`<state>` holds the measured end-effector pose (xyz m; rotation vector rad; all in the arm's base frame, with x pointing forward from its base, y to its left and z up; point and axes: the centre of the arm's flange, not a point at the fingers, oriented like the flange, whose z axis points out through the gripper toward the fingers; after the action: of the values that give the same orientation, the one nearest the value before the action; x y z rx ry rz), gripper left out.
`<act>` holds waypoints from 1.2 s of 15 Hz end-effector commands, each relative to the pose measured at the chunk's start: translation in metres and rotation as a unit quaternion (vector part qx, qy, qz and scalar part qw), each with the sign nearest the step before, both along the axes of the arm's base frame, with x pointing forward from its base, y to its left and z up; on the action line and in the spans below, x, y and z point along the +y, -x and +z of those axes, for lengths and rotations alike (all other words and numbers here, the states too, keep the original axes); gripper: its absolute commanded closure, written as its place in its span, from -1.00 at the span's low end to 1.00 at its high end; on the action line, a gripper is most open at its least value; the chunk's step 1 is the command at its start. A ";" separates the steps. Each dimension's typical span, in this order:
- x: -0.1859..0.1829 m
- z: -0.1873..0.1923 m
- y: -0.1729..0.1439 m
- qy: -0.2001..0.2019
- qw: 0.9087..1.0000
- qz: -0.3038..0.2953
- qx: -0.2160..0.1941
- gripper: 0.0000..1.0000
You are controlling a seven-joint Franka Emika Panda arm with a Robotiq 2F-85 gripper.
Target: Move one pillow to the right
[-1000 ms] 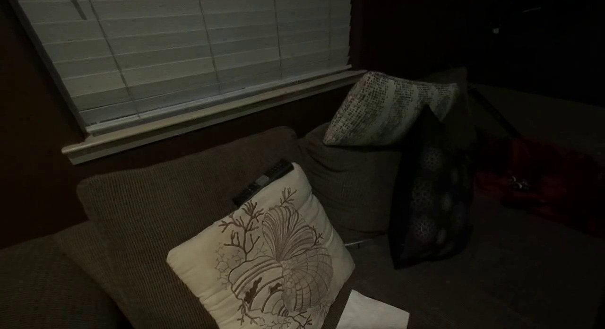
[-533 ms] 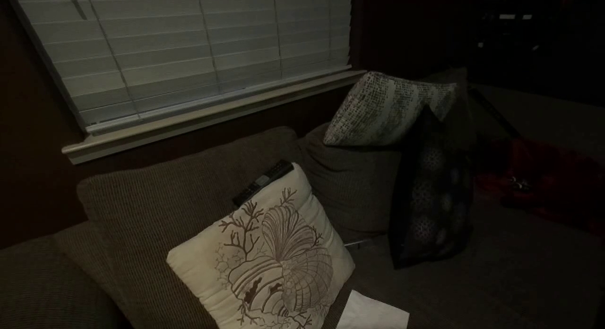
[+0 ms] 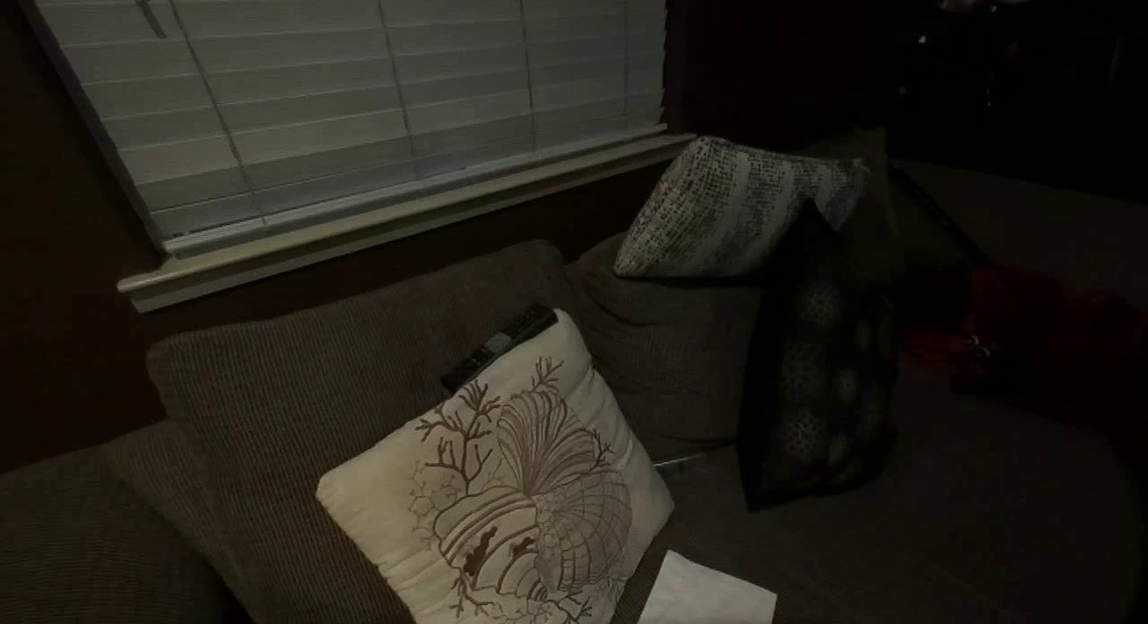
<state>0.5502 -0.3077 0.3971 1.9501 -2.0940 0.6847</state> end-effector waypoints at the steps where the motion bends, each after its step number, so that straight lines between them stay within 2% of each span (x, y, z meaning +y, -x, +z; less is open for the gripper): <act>1: 0.000 0.001 0.000 0.000 1.000 0.001 -0.001 -1.00; 2: 0.000 0.002 0.000 0.001 1.000 0.001 -0.001 -1.00; 3: -0.003 -0.006 -0.011 0.003 0.999 0.002 -0.042 -1.00; 7: -0.006 -0.023 -0.044 -0.013 0.991 0.018 -0.131 -1.00; 11: 0.015 -0.044 -0.073 -0.086 0.980 0.025 -0.179 -1.00; 12: 0.021 -0.049 -0.083 -0.087 0.978 0.033 -0.189 -1.00; 14: 0.028 -0.052 -0.100 -0.118 0.971 0.039 -0.204 -1.00; 18: 0.041 -0.066 -0.117 -0.192 0.964 0.036 -0.179 -1.00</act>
<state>0.6473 -0.2521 0.3382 2.2073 -2.4905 0.8582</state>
